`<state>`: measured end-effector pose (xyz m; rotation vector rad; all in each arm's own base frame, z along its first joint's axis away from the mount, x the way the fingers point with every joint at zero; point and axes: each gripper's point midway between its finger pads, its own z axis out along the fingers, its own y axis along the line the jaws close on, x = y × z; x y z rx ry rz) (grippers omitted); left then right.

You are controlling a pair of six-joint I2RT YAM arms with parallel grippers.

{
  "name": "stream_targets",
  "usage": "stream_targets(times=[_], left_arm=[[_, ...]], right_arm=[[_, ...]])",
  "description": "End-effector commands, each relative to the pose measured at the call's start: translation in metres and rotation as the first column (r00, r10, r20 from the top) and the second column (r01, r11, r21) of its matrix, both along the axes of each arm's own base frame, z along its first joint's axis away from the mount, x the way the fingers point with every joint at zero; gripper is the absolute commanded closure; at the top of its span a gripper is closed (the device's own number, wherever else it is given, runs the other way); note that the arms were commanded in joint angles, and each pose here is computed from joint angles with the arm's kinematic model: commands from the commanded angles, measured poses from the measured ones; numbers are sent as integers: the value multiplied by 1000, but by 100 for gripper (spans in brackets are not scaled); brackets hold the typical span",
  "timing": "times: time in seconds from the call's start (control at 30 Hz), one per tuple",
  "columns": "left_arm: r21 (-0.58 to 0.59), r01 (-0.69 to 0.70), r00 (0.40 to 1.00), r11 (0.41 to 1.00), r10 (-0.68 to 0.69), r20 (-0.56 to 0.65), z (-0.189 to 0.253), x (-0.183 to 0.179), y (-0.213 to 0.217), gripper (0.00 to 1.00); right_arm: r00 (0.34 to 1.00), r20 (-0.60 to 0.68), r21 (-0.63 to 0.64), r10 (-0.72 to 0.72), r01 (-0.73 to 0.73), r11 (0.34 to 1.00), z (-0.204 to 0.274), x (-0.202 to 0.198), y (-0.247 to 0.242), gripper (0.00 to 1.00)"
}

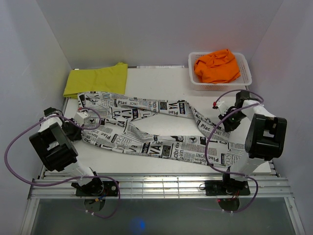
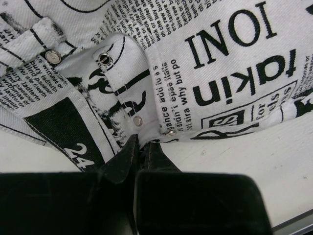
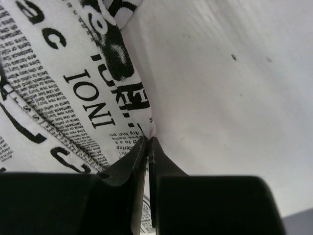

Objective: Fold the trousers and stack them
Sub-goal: Flatten the trousers out

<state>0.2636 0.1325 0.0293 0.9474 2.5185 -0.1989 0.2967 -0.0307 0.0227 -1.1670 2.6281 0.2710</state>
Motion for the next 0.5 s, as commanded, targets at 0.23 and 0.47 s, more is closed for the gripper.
stream_targets(times=[0.23, 0.47], left_arm=[[58, 19, 999, 998, -22, 49, 9, -12, 5, 100], [95, -10, 997, 995, 3, 78, 13, -24, 31, 100]], right_arm=[[932, 354, -202, 79, -7, 979, 132, 44, -65, 92], [909, 415, -266, 46, 73, 961, 170, 71, -109, 92]])
